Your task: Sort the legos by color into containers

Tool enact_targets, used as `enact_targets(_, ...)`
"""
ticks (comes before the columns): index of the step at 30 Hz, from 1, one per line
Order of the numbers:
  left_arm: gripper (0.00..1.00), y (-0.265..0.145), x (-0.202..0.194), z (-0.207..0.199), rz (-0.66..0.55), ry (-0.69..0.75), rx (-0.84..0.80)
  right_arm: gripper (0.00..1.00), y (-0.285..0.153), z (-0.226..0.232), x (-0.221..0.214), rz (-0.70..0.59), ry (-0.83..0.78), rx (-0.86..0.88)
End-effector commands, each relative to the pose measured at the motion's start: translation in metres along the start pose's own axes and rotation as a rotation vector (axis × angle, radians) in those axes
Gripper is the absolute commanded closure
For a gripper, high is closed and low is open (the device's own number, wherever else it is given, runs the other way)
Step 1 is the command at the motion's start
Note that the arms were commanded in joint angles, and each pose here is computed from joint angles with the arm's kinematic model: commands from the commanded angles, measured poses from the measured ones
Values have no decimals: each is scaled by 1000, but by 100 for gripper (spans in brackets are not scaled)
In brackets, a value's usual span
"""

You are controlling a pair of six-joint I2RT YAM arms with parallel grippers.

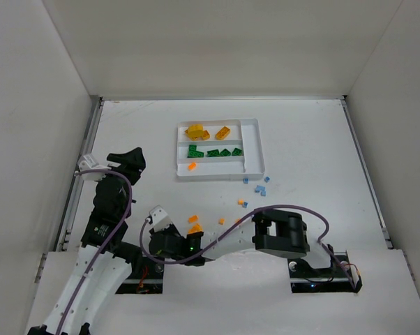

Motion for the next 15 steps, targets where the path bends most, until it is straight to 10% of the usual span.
enact_targets(1, 40, 0, 5, -6, -29, -34, -47, 70, -2, -12, 9, -18, 11, -36)
enact_targets(8, 39, 2, 2, -5, -21, -31, -42, 45, -1, -9, 13, -14, 46, 1)
enact_targets(15, 39, 2, 0, -5, -15, -35, -47, 47, 10, -7, 6, 3, 38, -1)
Point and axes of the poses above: each gripper's point midway between its finger pads, its own y axis out along the fingers, its own z axis along the line the jaws close on, x = y × z, the point moved 7 cm from there along -y, back along the fingers, and after that the axes turned 9 degrees about y, right-handed, at the moved point
